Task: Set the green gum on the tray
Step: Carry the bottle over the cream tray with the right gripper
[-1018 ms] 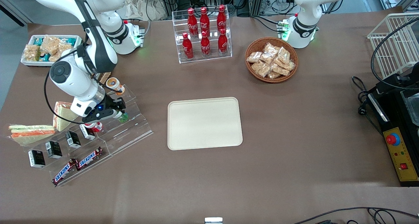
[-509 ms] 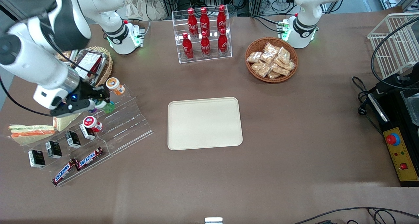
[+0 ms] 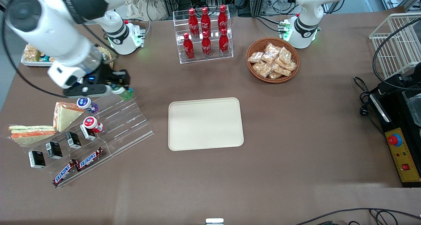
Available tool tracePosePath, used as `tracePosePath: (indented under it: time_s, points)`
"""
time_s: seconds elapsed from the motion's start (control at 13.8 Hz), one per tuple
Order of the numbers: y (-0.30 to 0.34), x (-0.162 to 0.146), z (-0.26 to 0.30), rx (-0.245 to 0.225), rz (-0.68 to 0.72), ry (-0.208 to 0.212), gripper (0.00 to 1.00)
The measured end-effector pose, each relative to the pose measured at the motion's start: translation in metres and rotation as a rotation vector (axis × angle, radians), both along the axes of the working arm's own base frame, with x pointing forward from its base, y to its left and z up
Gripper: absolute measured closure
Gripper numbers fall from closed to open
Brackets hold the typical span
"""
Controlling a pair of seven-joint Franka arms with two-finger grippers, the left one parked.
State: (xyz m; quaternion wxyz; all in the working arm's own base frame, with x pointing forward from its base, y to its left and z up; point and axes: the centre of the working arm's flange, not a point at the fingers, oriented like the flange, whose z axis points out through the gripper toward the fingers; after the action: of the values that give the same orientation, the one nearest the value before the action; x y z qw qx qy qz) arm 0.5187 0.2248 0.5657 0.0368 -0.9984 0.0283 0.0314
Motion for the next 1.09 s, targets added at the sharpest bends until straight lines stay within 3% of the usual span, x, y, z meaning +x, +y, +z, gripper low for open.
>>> tracePosePath:
  time_s: [0.15,0.51,0.8,1.09]
  points:
    - [0.036,0.007,-0.028,0.021,-0.069,-0.002,0.41]
    - [0.088,0.012,-0.15,0.019,-0.148,-0.008,0.41]
    - [0.092,-0.018,-0.246,0.014,-0.179,-0.026,0.41]
    - [0.106,-0.045,-0.302,0.01,-0.179,-0.038,0.41]
